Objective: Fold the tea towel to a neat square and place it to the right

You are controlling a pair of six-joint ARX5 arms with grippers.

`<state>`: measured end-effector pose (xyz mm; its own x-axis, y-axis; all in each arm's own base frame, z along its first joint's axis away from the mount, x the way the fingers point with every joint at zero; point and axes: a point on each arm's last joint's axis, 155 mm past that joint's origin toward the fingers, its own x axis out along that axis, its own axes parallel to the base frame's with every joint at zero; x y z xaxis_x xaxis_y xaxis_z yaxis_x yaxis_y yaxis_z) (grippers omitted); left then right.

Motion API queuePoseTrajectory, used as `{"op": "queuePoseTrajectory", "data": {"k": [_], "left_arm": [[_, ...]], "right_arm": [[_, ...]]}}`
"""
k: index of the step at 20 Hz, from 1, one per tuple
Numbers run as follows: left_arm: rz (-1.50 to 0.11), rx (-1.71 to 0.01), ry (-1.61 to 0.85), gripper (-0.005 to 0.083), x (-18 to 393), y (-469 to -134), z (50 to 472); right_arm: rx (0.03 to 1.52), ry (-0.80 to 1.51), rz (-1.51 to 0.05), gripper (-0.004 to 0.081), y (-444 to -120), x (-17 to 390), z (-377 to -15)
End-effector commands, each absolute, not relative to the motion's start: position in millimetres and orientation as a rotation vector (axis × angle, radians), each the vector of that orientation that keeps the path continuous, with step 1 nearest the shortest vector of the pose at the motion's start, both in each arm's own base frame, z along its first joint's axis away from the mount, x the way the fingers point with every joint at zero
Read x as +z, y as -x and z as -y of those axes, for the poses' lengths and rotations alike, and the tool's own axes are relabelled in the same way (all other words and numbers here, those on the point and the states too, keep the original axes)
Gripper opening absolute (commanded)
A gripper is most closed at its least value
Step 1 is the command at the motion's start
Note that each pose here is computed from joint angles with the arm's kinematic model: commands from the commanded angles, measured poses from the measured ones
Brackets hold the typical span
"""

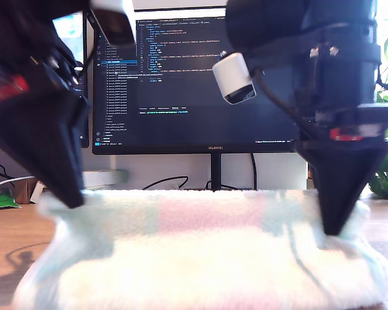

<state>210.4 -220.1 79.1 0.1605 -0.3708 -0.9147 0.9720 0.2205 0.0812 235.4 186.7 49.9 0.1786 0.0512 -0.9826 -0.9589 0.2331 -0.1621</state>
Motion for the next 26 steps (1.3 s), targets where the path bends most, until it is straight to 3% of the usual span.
{"op": "queuePoseTrajectory", "data": {"k": [1,7,22,26], "left_arm": [[-0.973,-1.135,-0.842,-0.0020,63,-208,212],[-0.969,-1.123,-0.818,-0.0020,63,-217,208],[-1.058,-1.129,-0.752,-0.0020,21,-230,213],[-1.042,-1.107,-0.733,-0.0018,23,-238,213]], "right_arm": [[0.934,1.067,-1.130,-0.0011,-240,45,-183],[0.921,1.055,-1.046,-0.0011,-260,47,-194],[0.893,1.060,-1.082,-0.0010,-281,6,-199],[0.873,1.029,-1.080,0.0097,-283,6,-201]]}}
